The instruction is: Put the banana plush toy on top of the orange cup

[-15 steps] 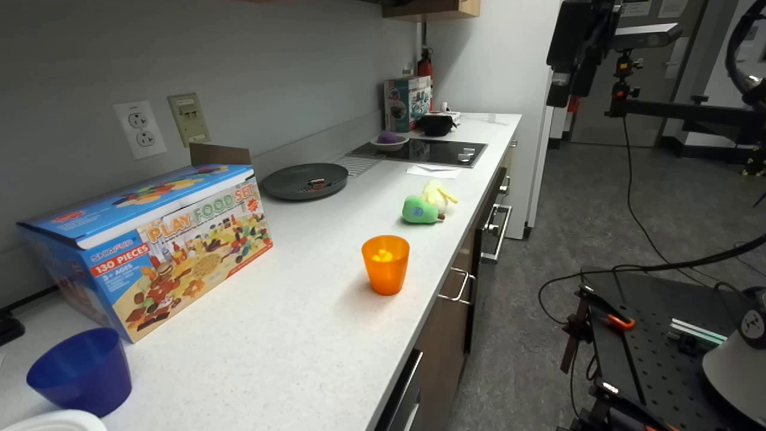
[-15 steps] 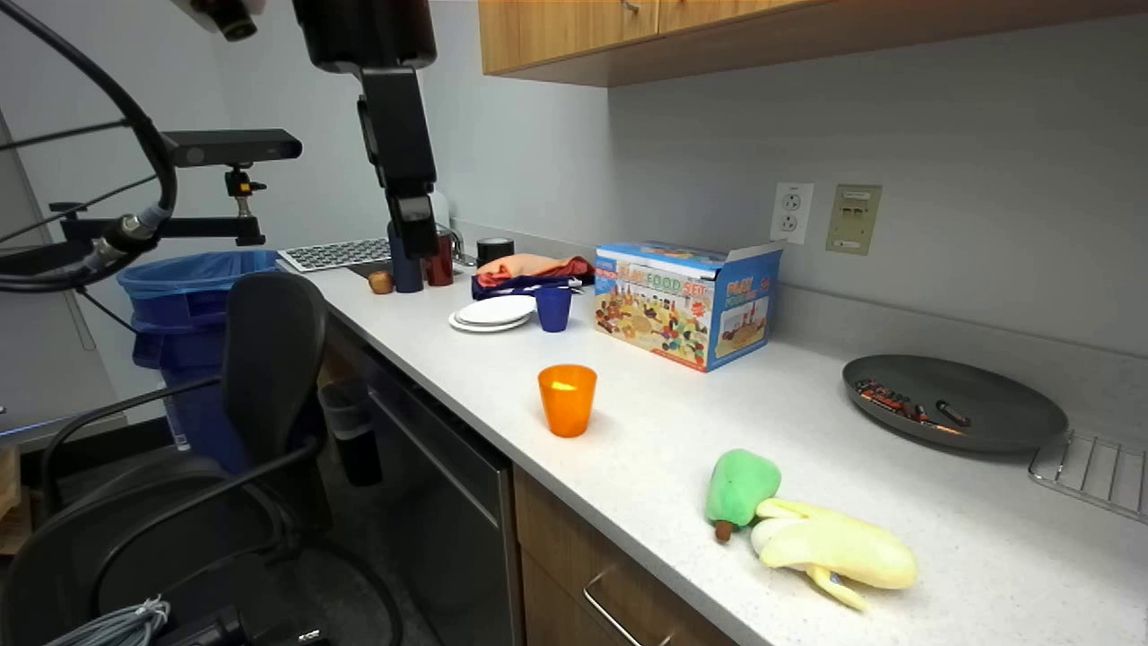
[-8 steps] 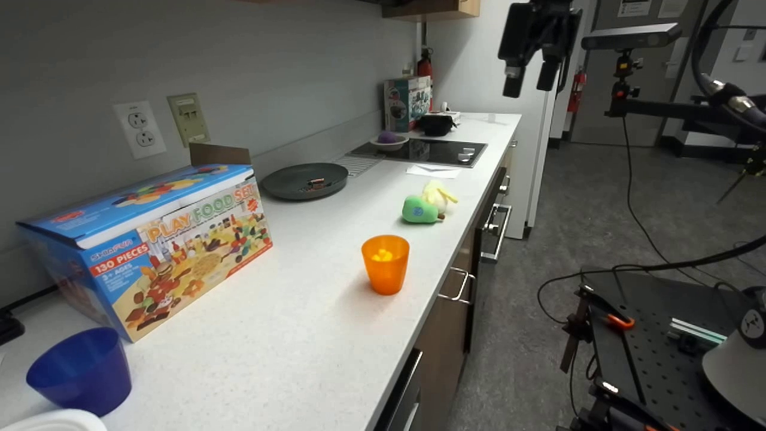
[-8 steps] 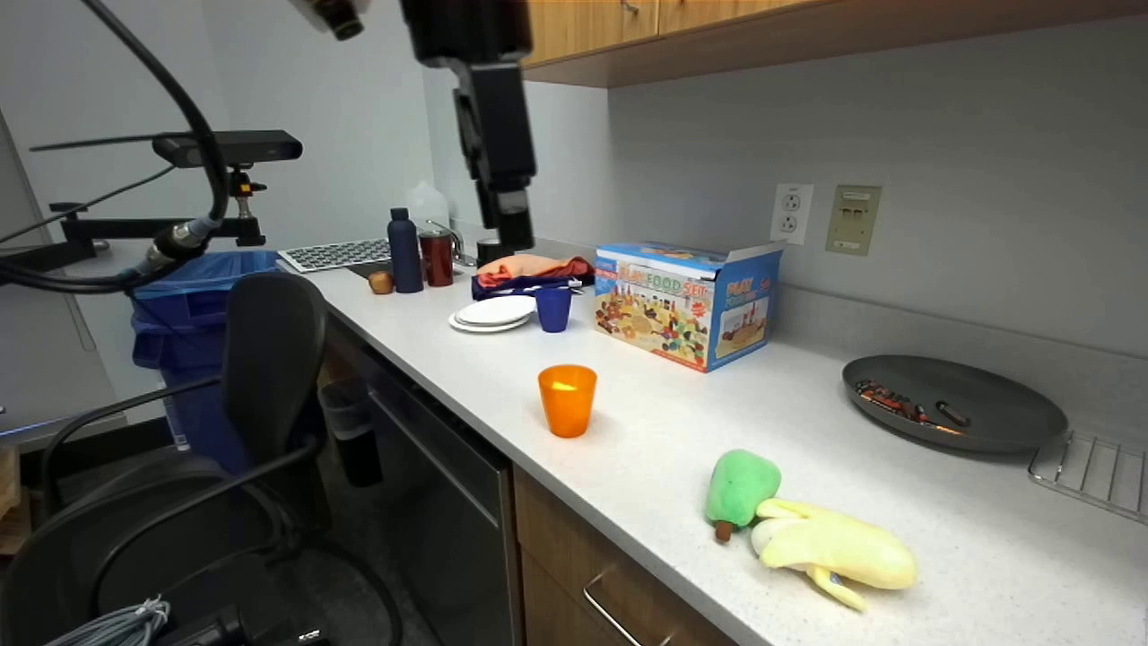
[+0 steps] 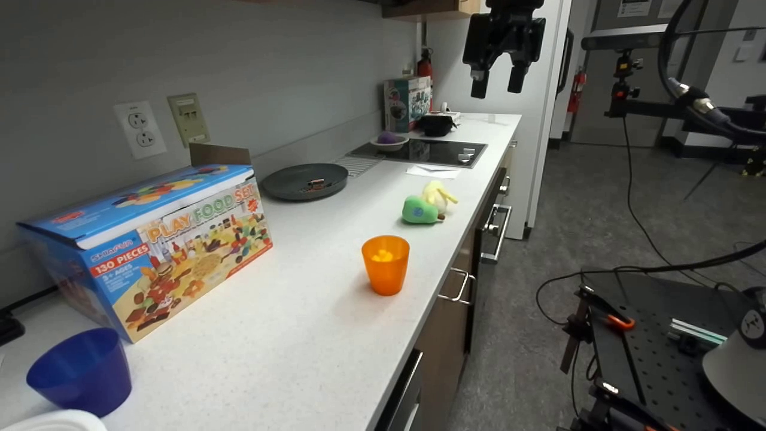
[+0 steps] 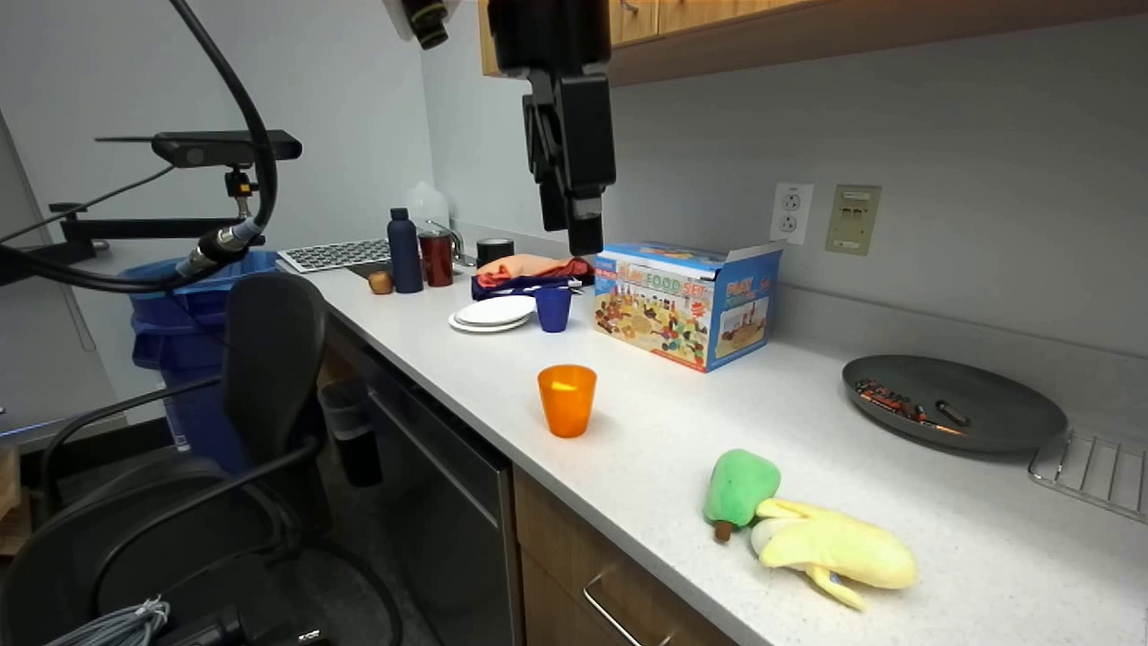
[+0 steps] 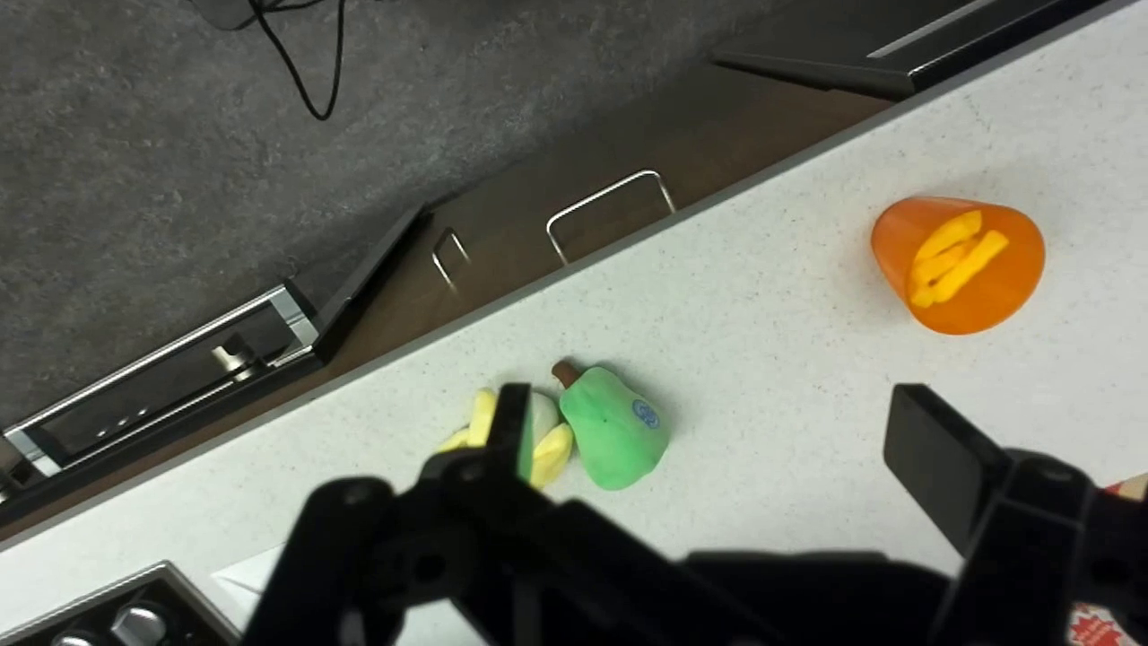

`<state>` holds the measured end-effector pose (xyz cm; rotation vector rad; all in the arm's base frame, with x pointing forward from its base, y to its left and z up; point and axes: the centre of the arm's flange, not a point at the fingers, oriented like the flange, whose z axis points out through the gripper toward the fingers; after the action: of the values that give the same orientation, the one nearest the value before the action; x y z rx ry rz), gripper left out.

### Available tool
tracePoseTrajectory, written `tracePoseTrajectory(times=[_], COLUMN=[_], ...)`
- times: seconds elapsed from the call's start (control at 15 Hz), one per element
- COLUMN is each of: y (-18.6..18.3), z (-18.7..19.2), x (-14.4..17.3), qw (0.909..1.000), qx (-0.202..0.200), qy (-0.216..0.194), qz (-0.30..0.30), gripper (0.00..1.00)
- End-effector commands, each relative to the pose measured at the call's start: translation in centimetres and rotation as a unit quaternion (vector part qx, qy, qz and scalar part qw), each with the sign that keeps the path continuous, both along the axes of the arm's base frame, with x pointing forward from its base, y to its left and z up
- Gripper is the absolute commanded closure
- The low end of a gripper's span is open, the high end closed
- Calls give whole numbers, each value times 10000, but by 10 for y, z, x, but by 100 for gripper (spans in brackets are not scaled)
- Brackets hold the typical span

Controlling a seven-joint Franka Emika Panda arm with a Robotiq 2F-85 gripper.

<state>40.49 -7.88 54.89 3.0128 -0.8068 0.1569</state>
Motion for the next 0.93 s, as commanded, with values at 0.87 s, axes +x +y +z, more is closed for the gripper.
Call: tracePoseTrajectory(times=[0.87], y=[8], z=[-2], x=[-3], qw=[9928], qx=[-175], qy=[-46], qz=[-1184], gripper=[0])
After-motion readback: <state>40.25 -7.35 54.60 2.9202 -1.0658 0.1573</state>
